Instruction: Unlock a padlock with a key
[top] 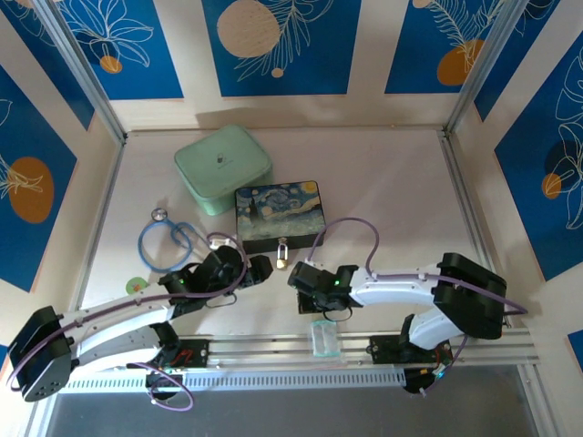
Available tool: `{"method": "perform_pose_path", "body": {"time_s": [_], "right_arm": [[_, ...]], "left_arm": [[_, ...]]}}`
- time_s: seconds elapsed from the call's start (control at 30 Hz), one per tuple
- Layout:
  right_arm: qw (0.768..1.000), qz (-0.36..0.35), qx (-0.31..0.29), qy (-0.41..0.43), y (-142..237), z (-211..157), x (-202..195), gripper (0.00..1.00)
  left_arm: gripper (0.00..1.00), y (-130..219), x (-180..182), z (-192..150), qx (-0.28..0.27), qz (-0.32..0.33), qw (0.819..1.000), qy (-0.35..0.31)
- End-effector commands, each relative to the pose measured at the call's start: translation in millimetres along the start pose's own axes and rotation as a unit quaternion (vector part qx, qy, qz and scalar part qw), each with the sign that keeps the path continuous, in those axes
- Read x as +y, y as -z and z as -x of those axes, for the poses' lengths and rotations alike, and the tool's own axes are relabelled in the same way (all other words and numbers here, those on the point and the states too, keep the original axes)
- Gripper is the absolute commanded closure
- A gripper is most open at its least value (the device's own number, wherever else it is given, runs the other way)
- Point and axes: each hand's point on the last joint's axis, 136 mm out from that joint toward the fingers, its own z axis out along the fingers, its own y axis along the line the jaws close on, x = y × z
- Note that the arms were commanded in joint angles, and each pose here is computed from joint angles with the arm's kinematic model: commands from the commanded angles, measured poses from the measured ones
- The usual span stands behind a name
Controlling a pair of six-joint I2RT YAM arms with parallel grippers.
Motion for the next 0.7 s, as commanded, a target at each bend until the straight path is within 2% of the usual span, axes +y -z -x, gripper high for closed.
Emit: {"method": "perform_pose_path", "body": {"time_s": [0.0,0.07,0.3,0.5,0.67], "right_arm": [[0.998,0.054,-0.013,-0.002,4.9,8.2,14.8,1.0],[0.998,0.062,-0.022,-0.002,9.6,12.7,17.8,1.0],[0.992,0.117,-0.037,-0.012,25.0,21.5,31.8,1.0],[0.999,0.032,-0.005,-0.037,17.9,11.6,-6.4,1.0],[0.999,0.016,0.033,-0.031,13.4,-2.8,-18.5,1.0]], "left_arm": [[0.32,-5.8,-17.9,-3.4,-0.017,-0.052,0.998,0.013],[0.38,-9.2,-26.3,-6.7,-0.021,-0.076,0.997,0.015],[0.39,-17.4,-49.5,-15.9,-0.01,-0.091,0.996,-0.025],[0.4,-29.1,-47.5,-22.6,0.007,-0.075,0.997,-0.016],[0.41,-32.0,-47.8,-25.1,0.016,-0.069,0.997,-0.012]]}}
